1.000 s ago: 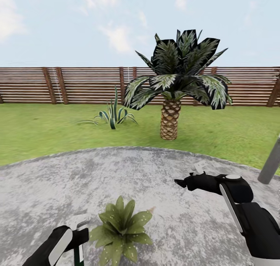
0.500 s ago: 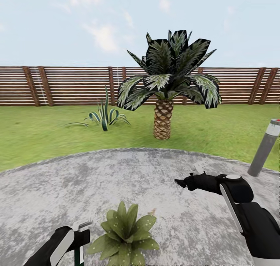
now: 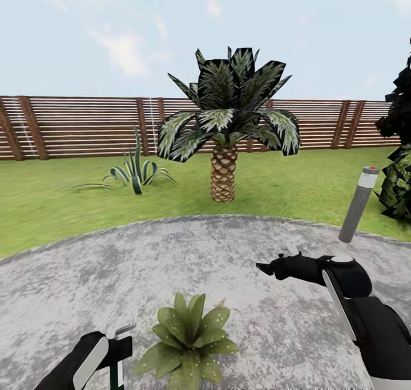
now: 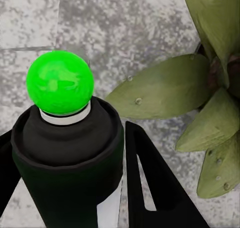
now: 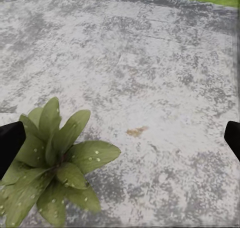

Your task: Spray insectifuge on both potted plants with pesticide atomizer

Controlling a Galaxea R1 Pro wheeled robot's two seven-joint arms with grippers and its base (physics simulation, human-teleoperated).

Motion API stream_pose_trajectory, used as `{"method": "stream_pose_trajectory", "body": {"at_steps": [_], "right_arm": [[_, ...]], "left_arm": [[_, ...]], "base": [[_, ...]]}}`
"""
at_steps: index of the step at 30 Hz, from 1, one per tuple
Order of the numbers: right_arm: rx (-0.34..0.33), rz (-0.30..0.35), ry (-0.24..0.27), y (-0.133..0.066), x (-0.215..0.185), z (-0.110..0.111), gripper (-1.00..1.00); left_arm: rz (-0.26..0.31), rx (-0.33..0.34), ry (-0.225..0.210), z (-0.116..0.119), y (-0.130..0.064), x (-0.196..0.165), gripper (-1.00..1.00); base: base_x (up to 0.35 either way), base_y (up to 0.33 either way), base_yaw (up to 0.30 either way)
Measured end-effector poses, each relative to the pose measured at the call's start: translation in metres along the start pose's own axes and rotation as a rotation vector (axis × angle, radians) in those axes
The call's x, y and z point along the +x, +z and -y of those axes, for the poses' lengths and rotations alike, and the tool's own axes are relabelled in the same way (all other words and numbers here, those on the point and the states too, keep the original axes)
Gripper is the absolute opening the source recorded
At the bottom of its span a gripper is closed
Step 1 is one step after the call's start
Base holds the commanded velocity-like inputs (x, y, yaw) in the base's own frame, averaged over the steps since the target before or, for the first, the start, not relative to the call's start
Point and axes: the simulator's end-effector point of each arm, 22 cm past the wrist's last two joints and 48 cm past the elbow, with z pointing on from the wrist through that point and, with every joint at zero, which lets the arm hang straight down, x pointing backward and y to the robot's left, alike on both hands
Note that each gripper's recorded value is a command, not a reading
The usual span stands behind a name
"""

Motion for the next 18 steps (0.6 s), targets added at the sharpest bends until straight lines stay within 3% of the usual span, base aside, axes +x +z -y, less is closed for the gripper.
{"method": "stream_pose_trajectory", "body": {"at_steps": [4,6,9,18], "right_arm": [[0.004,-0.025,0.019,0.000,0.004,0.001,1.00],[0.007,-0.030,0.025,-0.001,0.003,0.002,1.00],[0.005,-0.035,0.030,-0.001,0.004,0.002,1.00],[0.004,-0.045,0.037,0.002,0.007,0.002,1.00]], "left_arm": [[-0.013,0.006,0.006,0.005,0.001,0.005,-1.00],[-0.034,0.012,0.059,0.017,0.003,0.016,-1.00],[-0.043,0.013,0.089,0.022,0.004,0.021,-1.00],[-0.056,0.024,0.101,0.033,0.007,0.028,-1.00]], "base": [[0.000,0.329,-0.276],[0.000,0.330,-0.276],[0.000,0.330,-0.271],[0.000,0.331,-0.262]]}}
